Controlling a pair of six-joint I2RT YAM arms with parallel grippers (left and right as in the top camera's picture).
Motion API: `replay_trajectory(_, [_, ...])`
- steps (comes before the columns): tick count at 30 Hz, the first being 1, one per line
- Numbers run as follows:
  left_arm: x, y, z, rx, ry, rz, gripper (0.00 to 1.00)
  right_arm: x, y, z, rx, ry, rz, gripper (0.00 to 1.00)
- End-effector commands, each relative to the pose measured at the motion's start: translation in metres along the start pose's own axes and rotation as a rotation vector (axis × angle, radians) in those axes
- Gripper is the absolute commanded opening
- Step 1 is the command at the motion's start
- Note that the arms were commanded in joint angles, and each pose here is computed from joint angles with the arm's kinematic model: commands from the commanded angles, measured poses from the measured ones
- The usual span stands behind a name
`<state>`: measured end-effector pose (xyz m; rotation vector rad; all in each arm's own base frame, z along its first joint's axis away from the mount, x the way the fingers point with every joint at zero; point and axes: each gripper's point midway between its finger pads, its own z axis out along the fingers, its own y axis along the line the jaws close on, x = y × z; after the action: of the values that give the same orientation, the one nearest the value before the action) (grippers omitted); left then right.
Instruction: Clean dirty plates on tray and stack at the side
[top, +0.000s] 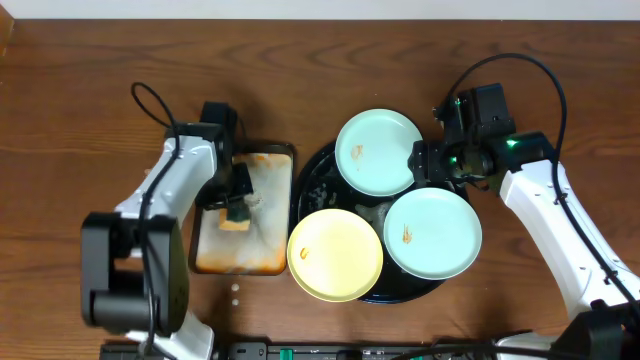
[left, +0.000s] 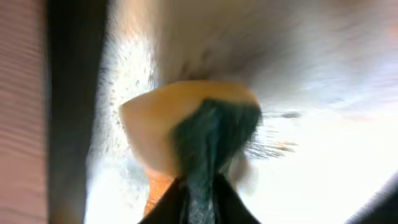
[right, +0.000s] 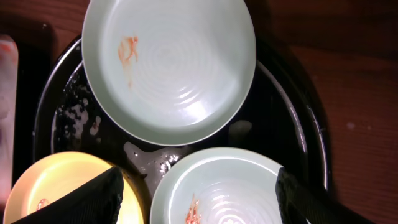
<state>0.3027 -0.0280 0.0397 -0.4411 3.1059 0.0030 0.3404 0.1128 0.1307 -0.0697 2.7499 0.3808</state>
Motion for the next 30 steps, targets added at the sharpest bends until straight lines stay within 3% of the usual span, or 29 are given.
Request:
replay_trajectory(1, [-0.012, -0.016, -0.042, 0.074, -0.124, 0.031, 0.24, -0.006, 0.005, -0.005, -0.012, -0.019, 0.002, 0.77])
replay_trajectory(4, [-0.009, -0.024, -0.051, 0.087, -0.15, 0.056, 0.34, -0.006, 0.005, -0.005, -0.013, -0.019, 0.002, 0.77])
replay_trajectory(8, [-0.006, -0.024, -0.045, 0.037, -0.147, 0.084, 0.4, -0.005, 0.006, -0.005, -0.014, -0.018, 0.0, 0.77])
replay_trajectory(13, [0.001, -0.006, -0.026, -0.071, -0.115, 0.048, 0.4, -0.004, 0.006, -0.005, -0.013, -0.013, 0.001, 0.78])
replay_trajectory(18, [0.009, 0.033, -0.01, -0.275, -0.13, -0.126, 0.4, -0.003, 0.006, -0.005, -0.012, -0.011, 0.001, 0.8])
replay_trajectory(27, [0.017, 0.031, 0.037, -0.265, -0.078, -0.013, 0.4, -0.003, 0.006, -0.005, -0.012, -0.011, 0.002, 0.81])
replay_trajectory(30, [0.021, 0.033, 0.049, -0.274, -0.054, -0.009, 0.34, -0.003, 0.006, -0.005, -0.012, -0.01, 0.002, 0.81])
